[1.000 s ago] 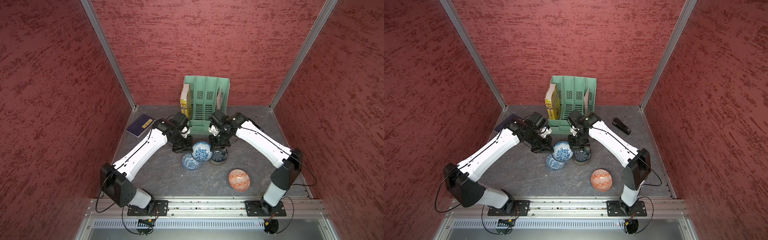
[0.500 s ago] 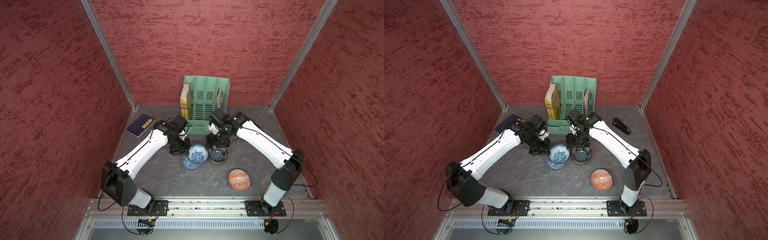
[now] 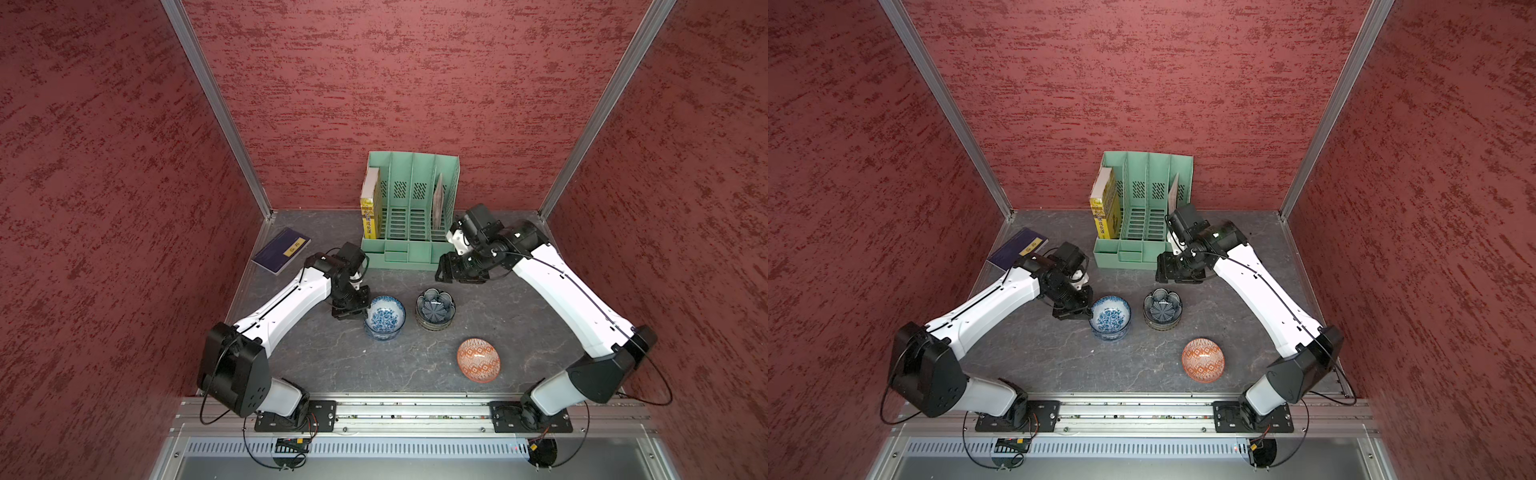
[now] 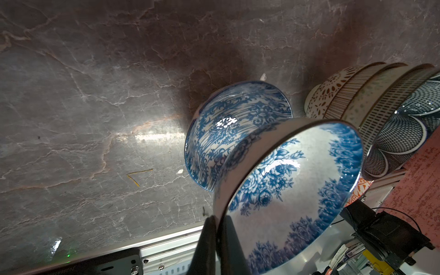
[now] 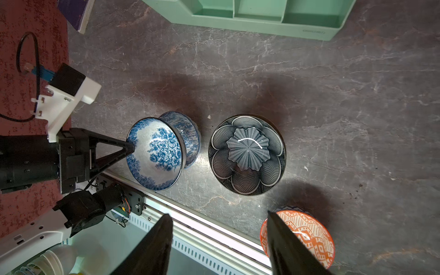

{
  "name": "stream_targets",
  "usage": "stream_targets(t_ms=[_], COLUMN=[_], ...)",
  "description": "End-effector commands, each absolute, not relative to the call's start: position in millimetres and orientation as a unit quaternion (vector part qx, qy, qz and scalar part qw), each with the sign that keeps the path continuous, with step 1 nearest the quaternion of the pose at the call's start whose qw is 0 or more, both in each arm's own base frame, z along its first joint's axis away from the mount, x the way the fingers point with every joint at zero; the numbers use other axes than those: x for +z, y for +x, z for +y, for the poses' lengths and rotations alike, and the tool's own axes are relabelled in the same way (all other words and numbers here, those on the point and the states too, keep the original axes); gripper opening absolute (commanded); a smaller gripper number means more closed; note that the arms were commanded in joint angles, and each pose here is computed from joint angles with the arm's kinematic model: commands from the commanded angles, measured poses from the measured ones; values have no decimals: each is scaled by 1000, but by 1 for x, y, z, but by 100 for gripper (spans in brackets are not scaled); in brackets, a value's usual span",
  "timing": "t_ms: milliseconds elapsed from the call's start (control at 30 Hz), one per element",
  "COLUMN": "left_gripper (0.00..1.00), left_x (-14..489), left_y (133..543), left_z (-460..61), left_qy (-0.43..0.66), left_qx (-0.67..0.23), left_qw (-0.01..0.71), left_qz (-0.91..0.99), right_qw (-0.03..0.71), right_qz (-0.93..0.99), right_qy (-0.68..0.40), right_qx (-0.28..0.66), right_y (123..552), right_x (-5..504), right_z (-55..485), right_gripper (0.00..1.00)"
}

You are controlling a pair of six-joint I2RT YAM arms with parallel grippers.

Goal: Stack the bowls
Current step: Place the bowl on the bowl.

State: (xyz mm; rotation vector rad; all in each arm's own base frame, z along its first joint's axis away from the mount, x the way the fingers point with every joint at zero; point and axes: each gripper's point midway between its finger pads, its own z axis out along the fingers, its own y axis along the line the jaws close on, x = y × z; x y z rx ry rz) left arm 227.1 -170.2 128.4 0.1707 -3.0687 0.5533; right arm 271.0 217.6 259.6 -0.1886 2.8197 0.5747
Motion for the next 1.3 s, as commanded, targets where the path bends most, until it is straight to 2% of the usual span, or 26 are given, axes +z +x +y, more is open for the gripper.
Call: stream_targets(t_ms=[0,600,1267], left_gripper=[0,0,0], left_x=[137,100,90], left_y=[242,242,232], left_z=[-180,-180,-174], left_qy=[47,58,62], left_qx=[216,221,211], left_qw=[-32,-14,-7], left_qz=[-975,-974,-976], right_qw=[146,137,126], right_qz=[968,969,970], right_qy=[-60,-60,-61], right_qx=[196,196,198], right_y=[275,272,268], right_x=[260,251,246], right_z=[211,205,204], right_gripper=[64,63,62])
